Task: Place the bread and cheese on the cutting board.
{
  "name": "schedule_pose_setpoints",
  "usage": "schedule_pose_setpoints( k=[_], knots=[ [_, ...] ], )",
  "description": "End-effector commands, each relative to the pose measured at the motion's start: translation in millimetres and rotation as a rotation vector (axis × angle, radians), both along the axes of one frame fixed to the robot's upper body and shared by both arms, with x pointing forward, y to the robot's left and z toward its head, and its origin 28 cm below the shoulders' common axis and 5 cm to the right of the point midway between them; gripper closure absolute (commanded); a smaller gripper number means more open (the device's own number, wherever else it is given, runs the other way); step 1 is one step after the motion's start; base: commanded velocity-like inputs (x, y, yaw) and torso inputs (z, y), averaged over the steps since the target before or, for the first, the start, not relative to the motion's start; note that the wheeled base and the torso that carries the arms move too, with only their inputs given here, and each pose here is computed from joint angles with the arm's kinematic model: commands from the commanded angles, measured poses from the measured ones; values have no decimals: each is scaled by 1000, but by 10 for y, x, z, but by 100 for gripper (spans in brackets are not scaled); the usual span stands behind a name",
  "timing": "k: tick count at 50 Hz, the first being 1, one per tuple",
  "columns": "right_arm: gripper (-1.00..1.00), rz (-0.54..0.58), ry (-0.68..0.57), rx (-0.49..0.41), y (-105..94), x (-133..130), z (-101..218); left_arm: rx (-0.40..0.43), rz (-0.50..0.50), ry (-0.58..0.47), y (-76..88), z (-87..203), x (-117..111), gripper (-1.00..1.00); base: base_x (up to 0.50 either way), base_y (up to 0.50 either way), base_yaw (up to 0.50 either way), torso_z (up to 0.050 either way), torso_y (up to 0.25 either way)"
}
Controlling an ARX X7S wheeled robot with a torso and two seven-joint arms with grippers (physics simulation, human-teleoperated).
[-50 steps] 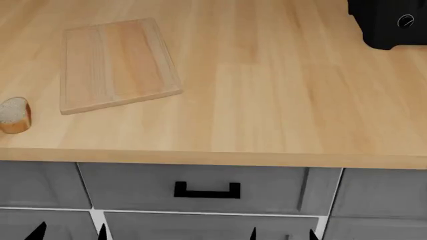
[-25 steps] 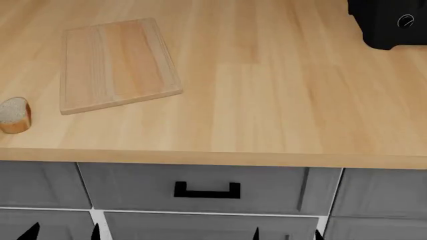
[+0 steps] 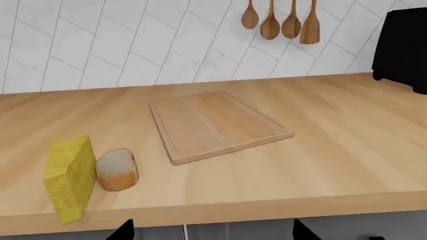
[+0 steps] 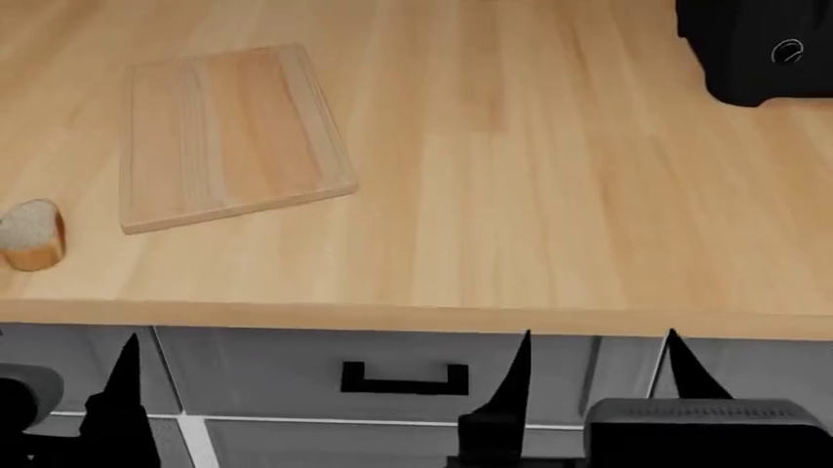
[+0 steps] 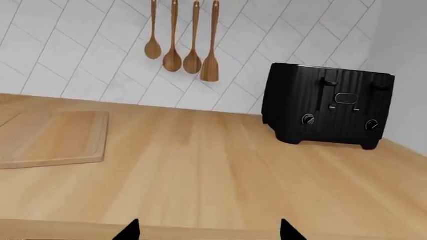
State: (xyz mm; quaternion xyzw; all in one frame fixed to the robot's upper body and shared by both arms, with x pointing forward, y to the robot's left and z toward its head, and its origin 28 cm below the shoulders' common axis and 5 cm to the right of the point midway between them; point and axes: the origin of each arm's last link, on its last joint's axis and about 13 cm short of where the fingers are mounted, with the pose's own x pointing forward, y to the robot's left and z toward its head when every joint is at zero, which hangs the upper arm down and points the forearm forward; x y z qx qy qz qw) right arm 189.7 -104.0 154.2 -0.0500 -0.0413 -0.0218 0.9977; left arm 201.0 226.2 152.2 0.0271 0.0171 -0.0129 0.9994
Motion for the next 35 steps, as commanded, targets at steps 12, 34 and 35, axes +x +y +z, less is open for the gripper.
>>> schedule_pose_setpoints(
  k=[12,34,35],
  knots=[
    [-100,10,49,-11,18,-77,41,-18,-46,-23,19,116,-81,-100,0,0,0,50,0],
    [-100,62,8,-11,55,-113,39,-18,48,15,106,389,-169,-100,162,105,0,25,0],
    [-100,65,9,-12,65,-114,35,-37,50,38,96,381,-173,-100,422,355,0,0,0]
  ],
)
